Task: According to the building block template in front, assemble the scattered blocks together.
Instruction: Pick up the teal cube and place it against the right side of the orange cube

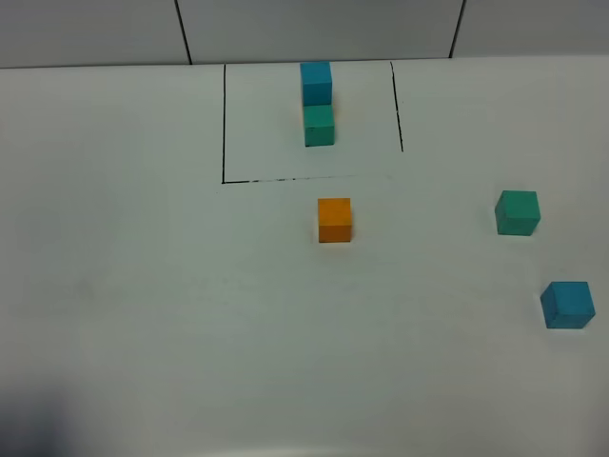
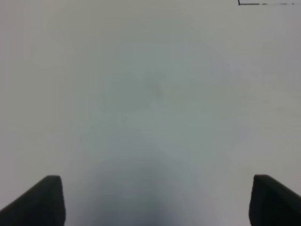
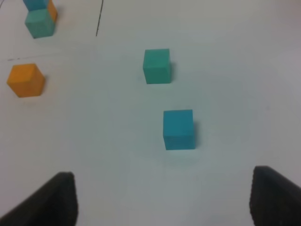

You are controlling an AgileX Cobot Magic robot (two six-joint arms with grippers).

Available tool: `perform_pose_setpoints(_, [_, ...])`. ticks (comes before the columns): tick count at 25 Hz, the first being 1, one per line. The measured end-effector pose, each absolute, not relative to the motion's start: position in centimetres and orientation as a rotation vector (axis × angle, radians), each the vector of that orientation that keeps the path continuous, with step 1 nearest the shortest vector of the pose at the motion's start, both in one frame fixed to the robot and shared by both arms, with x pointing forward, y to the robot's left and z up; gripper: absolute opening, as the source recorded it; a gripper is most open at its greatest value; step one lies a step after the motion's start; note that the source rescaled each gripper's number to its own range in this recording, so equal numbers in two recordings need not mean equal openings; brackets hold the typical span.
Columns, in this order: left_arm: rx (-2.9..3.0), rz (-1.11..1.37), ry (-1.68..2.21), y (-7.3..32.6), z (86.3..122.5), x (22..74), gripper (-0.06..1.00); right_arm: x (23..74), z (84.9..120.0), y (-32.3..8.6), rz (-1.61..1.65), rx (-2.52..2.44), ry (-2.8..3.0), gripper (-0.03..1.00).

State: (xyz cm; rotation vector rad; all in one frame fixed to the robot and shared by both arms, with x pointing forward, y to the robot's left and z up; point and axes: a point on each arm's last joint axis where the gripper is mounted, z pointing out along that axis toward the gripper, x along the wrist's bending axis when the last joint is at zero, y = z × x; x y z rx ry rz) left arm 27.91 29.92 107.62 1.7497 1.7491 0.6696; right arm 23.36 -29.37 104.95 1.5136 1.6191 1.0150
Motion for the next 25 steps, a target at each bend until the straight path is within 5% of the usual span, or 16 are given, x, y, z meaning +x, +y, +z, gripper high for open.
perform_pose_setpoints(7, [1.675, 0.663, 1.666, 29.7, 104.7, 24.6, 0.99, 23.4, 105.0, -29.4, 1.015, 1.514, 1.619, 0.54])
perform_pose_setpoints(25, [1.623, 0.736, 1.53, 29.5, 104.6, 22.7, 0.99, 23.4, 105.0, -29.4, 1.016, 1.513, 1.62, 0.54])
